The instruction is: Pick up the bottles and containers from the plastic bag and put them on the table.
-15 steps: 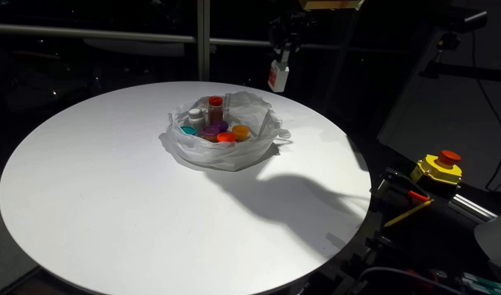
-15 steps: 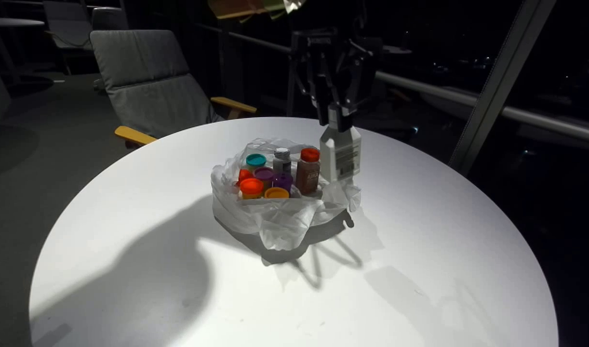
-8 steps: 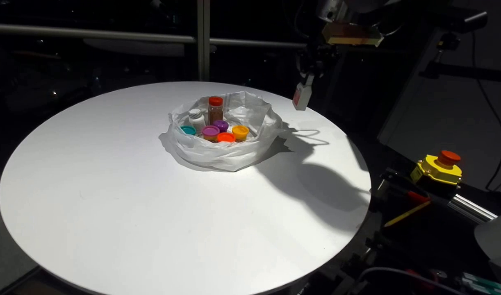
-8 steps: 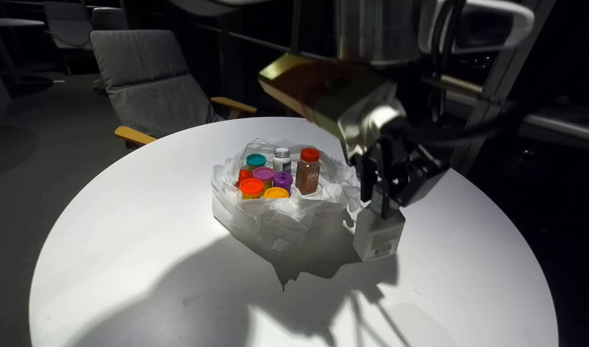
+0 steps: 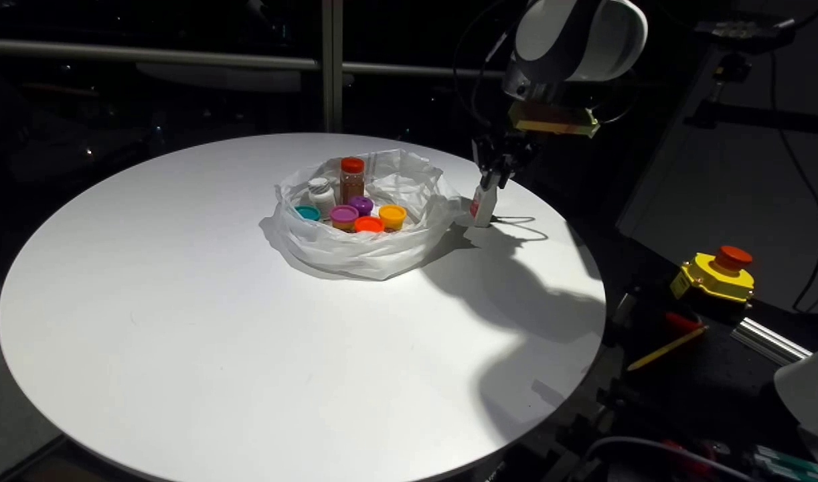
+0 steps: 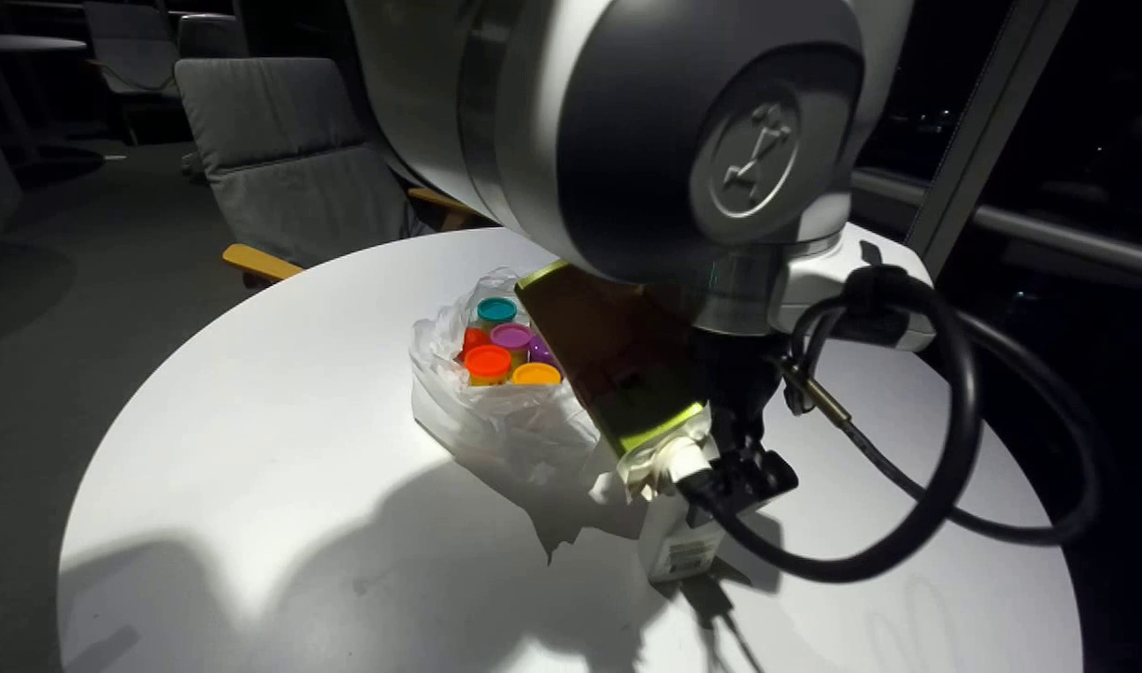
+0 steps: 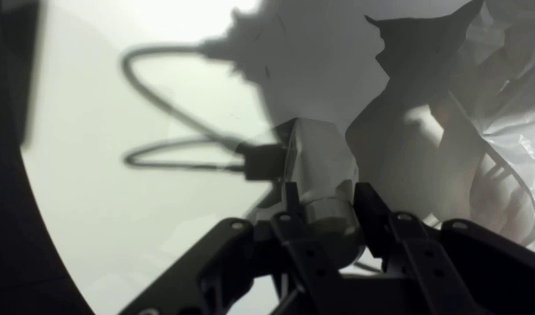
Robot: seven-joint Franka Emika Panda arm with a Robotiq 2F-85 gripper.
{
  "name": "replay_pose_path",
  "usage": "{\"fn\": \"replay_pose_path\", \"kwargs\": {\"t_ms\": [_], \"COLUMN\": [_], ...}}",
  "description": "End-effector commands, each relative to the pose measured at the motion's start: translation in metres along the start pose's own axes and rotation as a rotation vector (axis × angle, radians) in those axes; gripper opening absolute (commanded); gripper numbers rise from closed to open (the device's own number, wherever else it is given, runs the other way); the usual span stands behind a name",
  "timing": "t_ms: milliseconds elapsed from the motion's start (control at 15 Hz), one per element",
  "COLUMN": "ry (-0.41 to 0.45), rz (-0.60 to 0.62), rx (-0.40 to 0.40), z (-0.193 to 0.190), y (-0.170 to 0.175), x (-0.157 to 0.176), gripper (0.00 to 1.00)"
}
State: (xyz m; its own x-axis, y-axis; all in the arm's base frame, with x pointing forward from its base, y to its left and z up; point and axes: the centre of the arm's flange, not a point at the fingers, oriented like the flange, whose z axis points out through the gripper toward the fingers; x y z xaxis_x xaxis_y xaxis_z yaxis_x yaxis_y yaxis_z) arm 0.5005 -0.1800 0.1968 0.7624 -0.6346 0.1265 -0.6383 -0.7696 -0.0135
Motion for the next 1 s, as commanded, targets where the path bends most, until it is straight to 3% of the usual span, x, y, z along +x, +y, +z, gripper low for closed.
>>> {"fn": "replay_pose_path", "kwargs": {"t_ms": [0, 333, 600, 933], "ry": [0.054, 0.191, 0.176, 0.102], "rz": [-0.018, -0.087, -0.206, -0.297], "rx": [0.012, -0.048, -0.038, -0.015], "z": [-0.014, -0.087, -0.110, -0.081], "y": [-0.004, -0.034, -0.108, -0.210], "x": [0.009, 0.000, -0.005, -0.010], "gripper": [0.62, 0.98, 1.00, 1.00]}}
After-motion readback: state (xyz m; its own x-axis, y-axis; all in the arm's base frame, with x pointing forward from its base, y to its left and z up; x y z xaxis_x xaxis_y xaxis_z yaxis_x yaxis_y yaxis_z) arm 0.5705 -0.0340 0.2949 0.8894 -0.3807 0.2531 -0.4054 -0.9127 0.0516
